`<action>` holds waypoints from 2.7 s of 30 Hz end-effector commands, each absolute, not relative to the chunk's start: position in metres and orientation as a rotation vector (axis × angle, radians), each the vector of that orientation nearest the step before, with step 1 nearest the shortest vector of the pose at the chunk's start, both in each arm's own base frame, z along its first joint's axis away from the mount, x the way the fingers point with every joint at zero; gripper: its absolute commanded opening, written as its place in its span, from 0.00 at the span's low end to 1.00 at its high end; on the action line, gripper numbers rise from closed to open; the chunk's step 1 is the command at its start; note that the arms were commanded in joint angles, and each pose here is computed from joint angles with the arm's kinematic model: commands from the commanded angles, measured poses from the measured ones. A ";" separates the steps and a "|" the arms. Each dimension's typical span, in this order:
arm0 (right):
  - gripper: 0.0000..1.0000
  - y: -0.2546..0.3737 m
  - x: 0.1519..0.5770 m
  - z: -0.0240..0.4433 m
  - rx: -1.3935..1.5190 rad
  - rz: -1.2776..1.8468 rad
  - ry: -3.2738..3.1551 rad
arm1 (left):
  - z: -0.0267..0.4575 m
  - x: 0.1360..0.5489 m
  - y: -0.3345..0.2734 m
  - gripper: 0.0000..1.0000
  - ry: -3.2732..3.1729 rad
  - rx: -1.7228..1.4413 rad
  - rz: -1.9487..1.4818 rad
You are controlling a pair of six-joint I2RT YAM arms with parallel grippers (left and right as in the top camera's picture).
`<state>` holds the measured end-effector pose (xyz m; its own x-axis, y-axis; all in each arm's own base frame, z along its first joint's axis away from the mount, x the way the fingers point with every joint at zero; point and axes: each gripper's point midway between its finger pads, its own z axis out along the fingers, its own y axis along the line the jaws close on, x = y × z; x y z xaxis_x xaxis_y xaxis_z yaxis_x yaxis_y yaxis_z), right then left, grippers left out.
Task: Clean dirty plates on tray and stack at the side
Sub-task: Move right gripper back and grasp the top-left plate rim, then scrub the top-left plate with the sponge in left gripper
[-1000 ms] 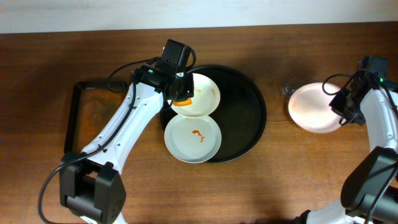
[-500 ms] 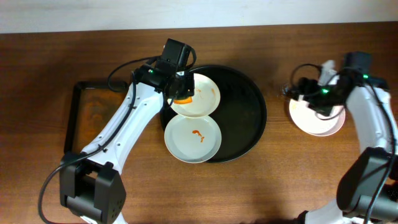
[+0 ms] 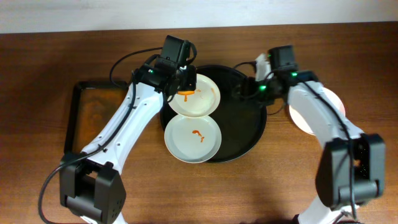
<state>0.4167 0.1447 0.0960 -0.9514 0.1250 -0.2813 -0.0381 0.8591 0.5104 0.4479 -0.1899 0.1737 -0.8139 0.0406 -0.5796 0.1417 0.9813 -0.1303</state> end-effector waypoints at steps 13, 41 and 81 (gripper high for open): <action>0.45 0.199 0.412 0.017 0.371 0.807 2.885 | 0.180 0.457 -0.177 0.00 2.497 0.110 -0.213; 0.04 0.200 0.387 0.008 0.326 0.761 2.992 | 0.082 0.398 -0.223 0.00 2.893 0.235 -0.451; 0.04 0.197 0.378 0.006 0.339 0.743 3.032 | 0.062 0.454 -0.141 0.00 2.745 0.051 0.264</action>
<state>0.3881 0.2017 0.0168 -0.9746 0.2224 0.0253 0.2057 0.8458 0.4922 0.4383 -0.1541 0.0453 -0.9446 0.0945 -0.3143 0.0538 0.9893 0.1357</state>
